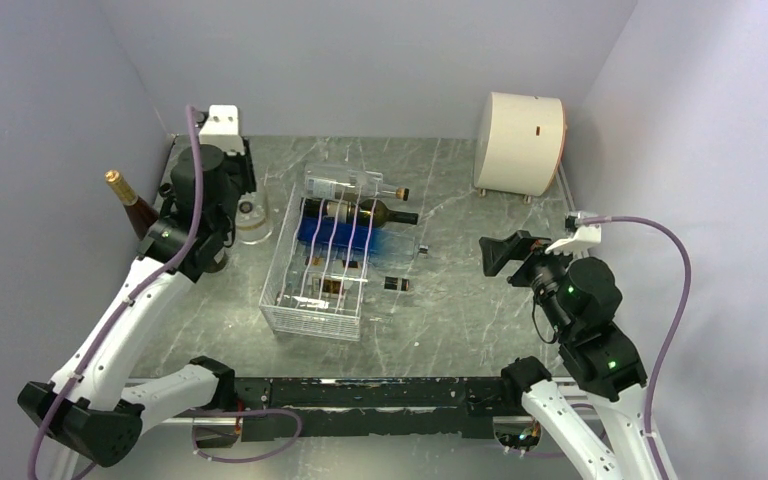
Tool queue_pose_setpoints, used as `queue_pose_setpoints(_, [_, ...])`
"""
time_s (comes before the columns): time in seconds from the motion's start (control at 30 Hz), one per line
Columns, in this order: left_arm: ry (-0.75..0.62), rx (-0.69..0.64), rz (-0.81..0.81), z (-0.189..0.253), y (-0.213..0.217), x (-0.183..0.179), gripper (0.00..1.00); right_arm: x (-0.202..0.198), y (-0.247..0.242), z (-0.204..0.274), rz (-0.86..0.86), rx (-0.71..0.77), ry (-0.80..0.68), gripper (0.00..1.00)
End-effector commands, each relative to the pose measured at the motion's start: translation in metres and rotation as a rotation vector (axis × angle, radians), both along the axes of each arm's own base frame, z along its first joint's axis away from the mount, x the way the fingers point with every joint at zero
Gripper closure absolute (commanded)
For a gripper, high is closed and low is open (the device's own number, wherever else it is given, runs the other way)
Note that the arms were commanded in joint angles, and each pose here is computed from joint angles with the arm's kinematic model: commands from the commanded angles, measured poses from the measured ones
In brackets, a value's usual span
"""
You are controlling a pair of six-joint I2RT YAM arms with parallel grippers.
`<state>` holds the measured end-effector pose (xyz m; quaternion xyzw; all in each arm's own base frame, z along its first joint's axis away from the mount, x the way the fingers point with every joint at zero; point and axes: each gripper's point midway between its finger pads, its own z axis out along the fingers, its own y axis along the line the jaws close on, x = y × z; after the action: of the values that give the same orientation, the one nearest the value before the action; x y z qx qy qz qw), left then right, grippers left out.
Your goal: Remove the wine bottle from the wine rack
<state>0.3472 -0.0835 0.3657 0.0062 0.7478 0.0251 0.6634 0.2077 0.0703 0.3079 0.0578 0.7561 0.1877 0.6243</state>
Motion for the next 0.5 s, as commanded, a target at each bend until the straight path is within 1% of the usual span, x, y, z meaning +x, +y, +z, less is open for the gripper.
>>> queue_pose_setpoints(0.0, [-0.205, -0.17, -0.017, 0.073, 0.013, -0.006, 0.93, 0.001, 0.003, 0.0, 0.012, -0.006, -0.004, 0.0])
queue_pose_setpoints(0.17, [-0.223, -0.188, 0.022, 0.072, 0.028, -0.004, 0.93, 0.003, 0.003, -0.002, 0.011, -0.01, 0.005, 0.0])
queue_pose_setpoints(0.3, [-0.176, -0.179, 0.075, 0.044, 0.038, 0.002, 0.93, 0.004, 0.004, -0.004, 0.012, -0.011, 0.012, 0.0])
queue_pose_setpoints(0.47, [-0.169, -0.155, 0.115, 0.01, 0.05, 0.008, 0.93, 0.007, 0.006, -0.006, 0.017, -0.013, 0.019, 0.0])
